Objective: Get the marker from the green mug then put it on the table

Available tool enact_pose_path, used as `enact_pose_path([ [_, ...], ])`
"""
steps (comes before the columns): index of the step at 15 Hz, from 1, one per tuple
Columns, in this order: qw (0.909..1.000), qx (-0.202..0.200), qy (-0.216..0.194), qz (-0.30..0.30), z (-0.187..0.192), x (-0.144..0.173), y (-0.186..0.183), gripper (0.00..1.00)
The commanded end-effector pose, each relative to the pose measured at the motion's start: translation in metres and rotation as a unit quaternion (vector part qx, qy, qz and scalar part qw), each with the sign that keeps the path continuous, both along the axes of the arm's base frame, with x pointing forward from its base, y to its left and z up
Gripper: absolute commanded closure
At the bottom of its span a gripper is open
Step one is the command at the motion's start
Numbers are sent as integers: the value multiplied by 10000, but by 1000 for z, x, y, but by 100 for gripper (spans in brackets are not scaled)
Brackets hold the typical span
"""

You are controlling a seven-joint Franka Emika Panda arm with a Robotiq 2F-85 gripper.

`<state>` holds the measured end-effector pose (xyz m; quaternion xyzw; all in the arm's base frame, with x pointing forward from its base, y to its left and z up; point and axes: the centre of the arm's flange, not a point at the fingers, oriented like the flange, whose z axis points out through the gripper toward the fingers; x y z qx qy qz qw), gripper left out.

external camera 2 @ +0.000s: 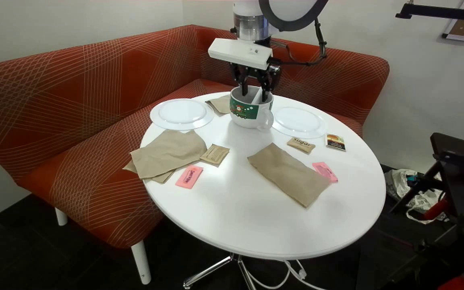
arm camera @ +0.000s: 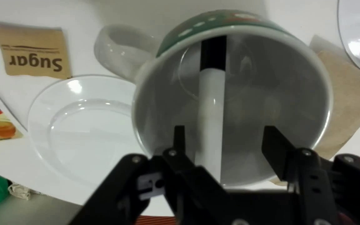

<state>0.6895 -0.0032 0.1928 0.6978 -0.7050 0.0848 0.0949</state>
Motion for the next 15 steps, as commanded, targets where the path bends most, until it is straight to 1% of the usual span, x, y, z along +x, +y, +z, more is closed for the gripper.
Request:
enact_pose_path([
  [1,9999,8,146,1,0,14,-2,66],
  [5,9998,-16,185,-8,0,16,-2,98],
  [6,9998,-14,187,-8,1,16,-1,99],
  [7,9998,-16,183,-10,4,15,0,95],
  [10,10000,-41,62,-8,25,4,7,95],
  [12,9999,-87,-56,4,44,-4,11,95],
  [15,9994,-212,-256,15,86,-19,14,95],
])
